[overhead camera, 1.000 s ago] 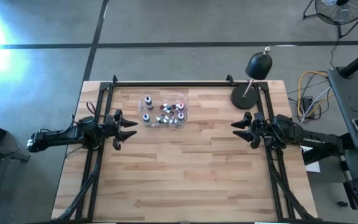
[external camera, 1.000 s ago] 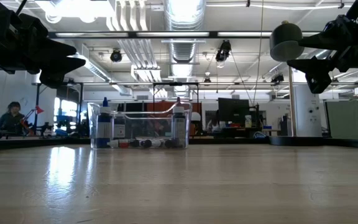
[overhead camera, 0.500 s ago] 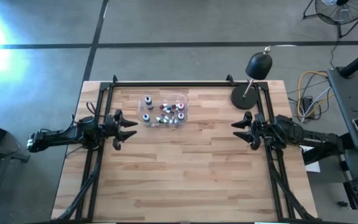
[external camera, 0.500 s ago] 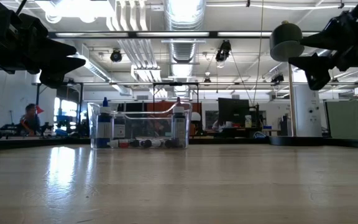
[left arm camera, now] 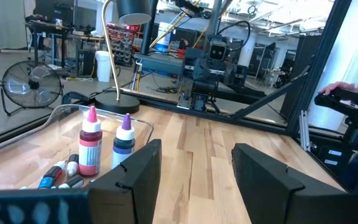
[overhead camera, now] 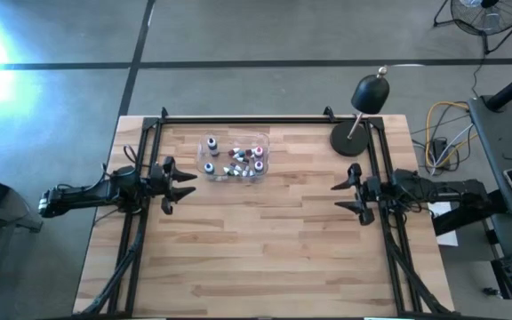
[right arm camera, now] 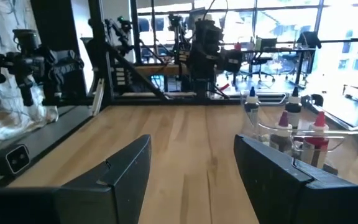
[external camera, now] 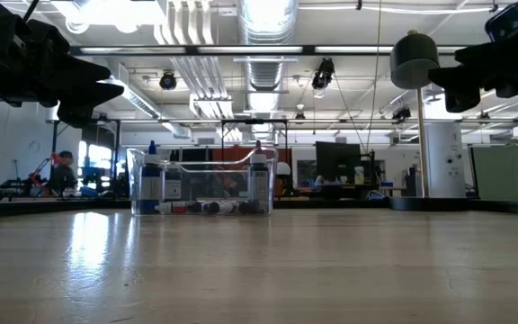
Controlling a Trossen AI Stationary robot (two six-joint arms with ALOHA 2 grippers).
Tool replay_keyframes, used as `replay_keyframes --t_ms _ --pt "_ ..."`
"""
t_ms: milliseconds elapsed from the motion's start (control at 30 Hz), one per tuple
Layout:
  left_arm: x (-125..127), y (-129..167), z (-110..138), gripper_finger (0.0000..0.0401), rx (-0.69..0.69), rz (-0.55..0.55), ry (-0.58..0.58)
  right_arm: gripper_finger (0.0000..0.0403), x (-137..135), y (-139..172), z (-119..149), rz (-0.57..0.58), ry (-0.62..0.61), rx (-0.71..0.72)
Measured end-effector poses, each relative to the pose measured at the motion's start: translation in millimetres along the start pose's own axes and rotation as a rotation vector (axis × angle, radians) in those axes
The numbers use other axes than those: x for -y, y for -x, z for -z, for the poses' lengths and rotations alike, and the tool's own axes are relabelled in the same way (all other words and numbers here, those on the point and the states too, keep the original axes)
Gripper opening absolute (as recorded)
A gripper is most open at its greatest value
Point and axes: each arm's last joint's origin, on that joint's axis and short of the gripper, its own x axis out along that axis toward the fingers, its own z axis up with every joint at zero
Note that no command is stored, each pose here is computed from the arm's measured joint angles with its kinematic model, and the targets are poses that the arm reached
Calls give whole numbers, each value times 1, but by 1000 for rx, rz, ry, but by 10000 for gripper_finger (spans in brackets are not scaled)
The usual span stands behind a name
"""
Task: Pick & Place food coloring
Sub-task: Return to Home Position
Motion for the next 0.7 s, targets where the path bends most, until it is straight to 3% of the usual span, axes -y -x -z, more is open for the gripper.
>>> replay_keyframes --t_ms 700 --pt "0 0 0 172 -1 0 0 224 0 -1 1 1 1 -9"
